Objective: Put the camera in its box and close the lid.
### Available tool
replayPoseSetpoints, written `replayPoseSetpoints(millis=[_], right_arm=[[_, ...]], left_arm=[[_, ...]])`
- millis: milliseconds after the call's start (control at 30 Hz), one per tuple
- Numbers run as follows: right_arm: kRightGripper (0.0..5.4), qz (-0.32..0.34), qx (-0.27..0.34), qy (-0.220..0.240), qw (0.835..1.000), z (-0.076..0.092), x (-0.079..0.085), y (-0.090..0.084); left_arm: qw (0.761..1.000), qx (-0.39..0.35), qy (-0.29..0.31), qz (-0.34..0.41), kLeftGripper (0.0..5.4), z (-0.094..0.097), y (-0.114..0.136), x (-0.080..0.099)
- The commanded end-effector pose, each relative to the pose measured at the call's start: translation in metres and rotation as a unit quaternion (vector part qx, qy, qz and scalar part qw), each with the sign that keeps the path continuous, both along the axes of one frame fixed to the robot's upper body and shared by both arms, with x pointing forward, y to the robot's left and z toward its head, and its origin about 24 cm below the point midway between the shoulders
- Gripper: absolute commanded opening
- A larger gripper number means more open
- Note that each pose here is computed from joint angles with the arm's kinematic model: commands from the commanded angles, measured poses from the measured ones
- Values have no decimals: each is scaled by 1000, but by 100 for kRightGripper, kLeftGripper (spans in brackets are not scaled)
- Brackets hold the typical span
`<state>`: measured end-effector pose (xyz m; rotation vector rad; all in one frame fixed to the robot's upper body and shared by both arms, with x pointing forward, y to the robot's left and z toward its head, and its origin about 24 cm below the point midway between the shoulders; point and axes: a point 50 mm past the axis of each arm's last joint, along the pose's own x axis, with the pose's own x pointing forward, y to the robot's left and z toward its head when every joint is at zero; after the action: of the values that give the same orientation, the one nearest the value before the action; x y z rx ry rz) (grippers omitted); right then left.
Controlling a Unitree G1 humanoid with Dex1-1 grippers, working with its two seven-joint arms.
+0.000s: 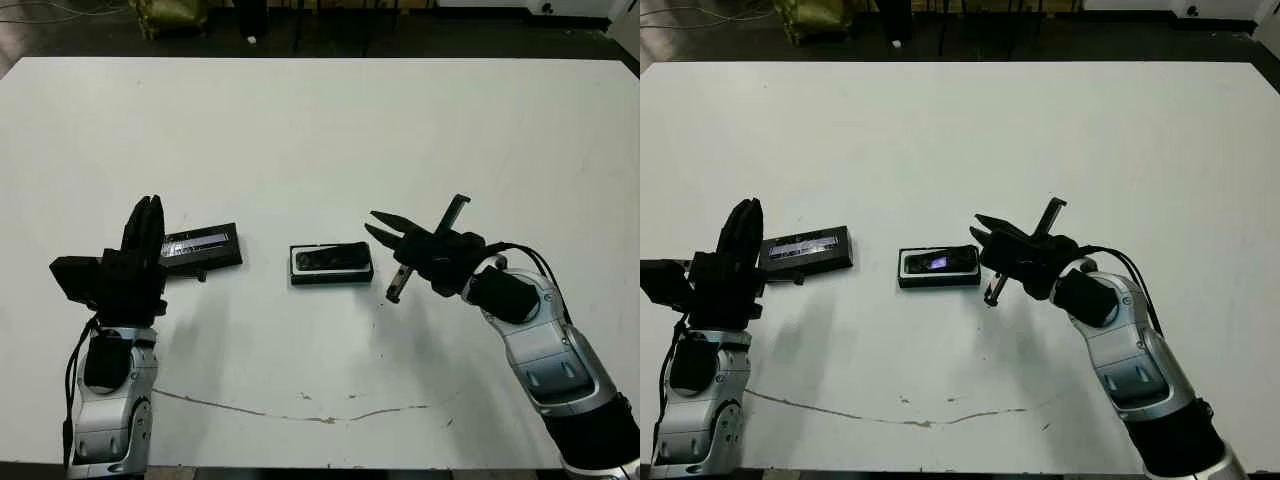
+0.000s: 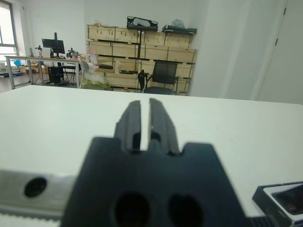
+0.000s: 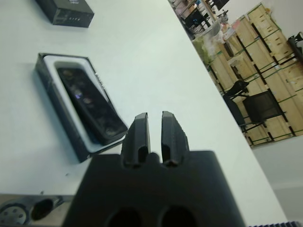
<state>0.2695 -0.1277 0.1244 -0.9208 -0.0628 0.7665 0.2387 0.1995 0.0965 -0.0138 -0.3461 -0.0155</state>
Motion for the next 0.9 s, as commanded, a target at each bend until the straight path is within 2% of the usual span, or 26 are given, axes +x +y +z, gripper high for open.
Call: replayPoseSetpoints(millis=[33,267,900], right_arm=[[2,-4,-10,29,1000,-7,-5,-3],[2,-15,-27,35,999,-9,-9,-4],[2,-29,-48,37,998,-16,-5,-7]], left_arm=[[1000,4,16,4,0,-6,4,-2],[1000,1,15,4,0,-7,3,-2],[1000,-3,16,3,0,-7,4,-2]])
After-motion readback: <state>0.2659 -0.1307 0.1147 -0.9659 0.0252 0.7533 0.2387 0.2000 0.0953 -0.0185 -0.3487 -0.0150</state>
